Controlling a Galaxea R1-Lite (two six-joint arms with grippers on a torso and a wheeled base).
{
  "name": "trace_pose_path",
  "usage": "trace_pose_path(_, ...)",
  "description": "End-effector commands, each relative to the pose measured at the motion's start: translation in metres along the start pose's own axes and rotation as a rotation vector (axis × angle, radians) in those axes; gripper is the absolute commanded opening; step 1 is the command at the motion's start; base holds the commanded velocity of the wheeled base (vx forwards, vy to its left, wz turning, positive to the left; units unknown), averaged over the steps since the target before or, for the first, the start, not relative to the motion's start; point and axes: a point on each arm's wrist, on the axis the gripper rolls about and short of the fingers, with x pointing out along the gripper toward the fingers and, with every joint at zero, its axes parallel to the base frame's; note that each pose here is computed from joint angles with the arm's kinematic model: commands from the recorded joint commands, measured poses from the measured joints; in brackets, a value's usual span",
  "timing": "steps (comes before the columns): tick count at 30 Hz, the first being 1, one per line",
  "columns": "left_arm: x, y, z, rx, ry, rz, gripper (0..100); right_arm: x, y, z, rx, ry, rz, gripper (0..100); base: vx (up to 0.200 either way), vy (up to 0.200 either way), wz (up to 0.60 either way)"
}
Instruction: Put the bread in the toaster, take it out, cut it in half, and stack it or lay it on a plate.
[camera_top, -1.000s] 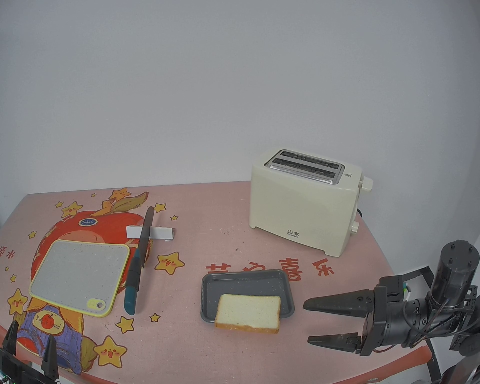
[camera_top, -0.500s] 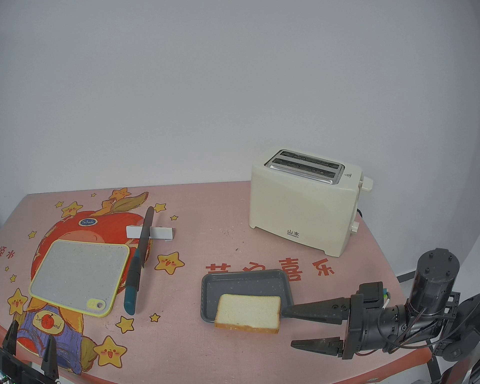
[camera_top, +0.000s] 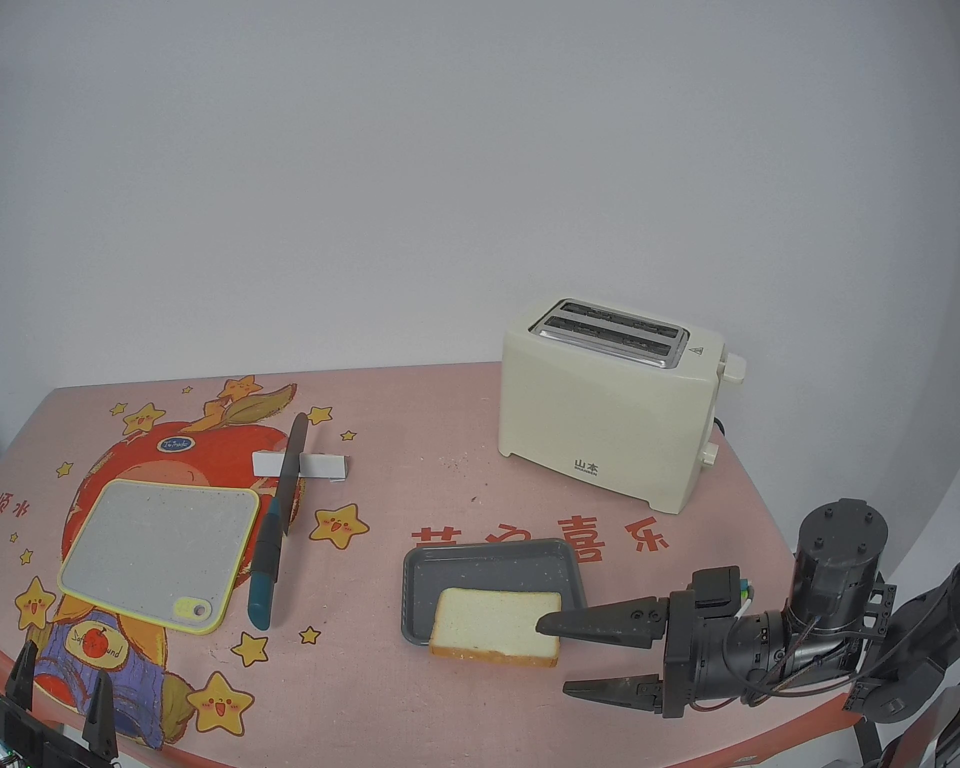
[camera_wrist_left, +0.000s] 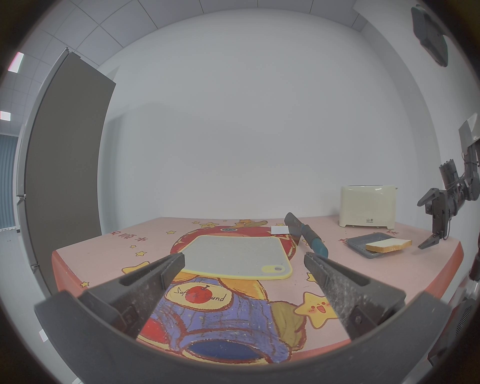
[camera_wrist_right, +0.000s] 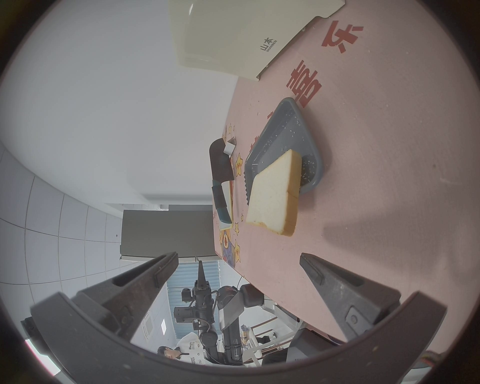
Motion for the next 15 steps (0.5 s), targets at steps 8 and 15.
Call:
trace_pose_path(8, 0.0, 0.0, -0.005, -0.001, 0.001, 0.0, 100, 0.017, -0.004, 0.008, 0.013, 0.003, -0.02, 100, 0.0, 0.0, 0.0)
trace_pose_path(15, 0.0, 0.0, -0.005, -0.001, 0.001, 0.0, 100, 0.017, -0.004, 0.011, 0.034, 0.002, -0.018, 100, 0.0, 0.0, 0.0)
